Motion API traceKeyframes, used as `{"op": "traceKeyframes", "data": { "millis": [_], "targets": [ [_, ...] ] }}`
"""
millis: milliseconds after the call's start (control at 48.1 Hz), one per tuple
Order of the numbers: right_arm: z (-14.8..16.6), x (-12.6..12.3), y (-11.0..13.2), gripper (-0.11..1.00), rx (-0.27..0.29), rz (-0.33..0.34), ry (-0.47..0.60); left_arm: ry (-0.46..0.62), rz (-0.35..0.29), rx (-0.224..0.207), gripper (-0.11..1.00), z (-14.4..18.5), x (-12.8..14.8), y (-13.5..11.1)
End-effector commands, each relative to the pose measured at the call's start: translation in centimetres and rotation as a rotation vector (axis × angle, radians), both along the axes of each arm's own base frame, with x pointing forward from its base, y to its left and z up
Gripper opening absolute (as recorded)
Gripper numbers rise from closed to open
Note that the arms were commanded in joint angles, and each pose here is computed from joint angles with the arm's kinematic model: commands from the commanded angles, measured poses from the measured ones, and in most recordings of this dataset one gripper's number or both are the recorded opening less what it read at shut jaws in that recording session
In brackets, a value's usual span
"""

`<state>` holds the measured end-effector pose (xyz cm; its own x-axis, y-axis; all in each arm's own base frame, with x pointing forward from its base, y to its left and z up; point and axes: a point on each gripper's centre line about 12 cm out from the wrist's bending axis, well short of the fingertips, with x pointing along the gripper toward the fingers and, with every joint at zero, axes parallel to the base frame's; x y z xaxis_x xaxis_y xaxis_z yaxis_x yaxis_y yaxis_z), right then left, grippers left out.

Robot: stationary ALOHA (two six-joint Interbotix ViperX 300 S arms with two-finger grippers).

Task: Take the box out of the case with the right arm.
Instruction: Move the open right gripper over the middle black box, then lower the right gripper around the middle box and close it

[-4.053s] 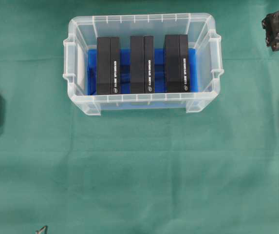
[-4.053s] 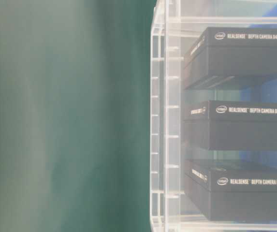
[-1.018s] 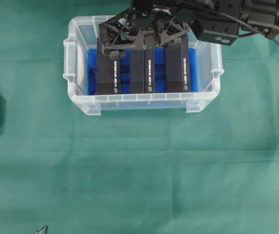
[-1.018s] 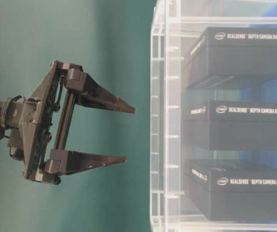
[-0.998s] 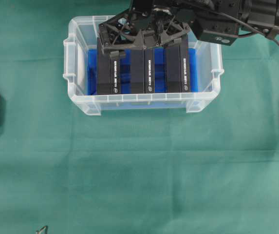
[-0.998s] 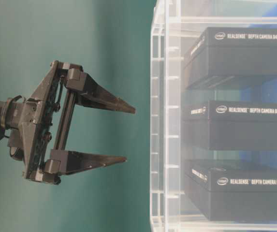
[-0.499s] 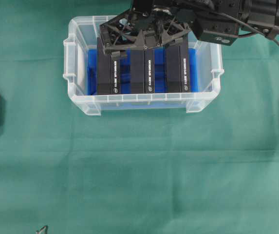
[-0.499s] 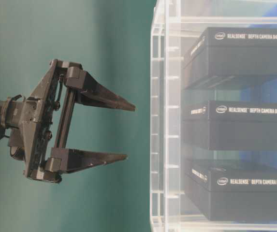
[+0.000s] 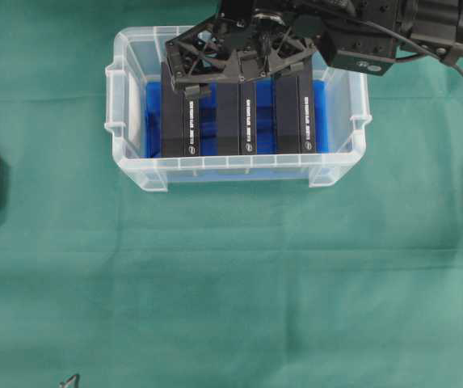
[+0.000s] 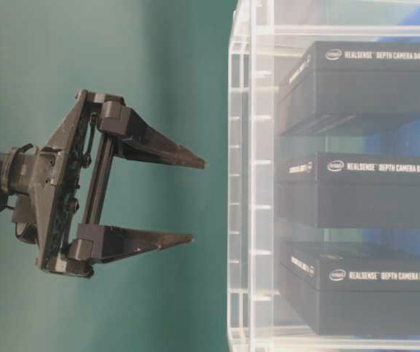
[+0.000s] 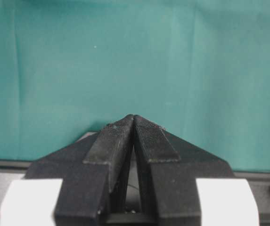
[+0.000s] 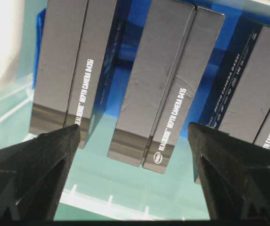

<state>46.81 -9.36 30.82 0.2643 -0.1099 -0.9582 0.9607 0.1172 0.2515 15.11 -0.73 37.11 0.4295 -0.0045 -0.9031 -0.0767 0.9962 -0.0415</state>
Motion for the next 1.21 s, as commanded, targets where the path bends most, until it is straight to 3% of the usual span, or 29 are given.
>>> {"op": "traceKeyframes", "data": {
  "millis": [0, 1185],
  "targets": [
    [1.4, -0.2, 0.2, 0.94, -0.002, 0.0, -0.033, -0.022, -0.004, 0.001, 0.0, 0.7, 0.2, 0.0],
    [-0.3, 0.1, 0.2, 0.94, 0.012, -0.017, 0.014, -0.028, -0.004, 0.0, 0.0, 0.8, 0.0, 0.0]
  ]
}}
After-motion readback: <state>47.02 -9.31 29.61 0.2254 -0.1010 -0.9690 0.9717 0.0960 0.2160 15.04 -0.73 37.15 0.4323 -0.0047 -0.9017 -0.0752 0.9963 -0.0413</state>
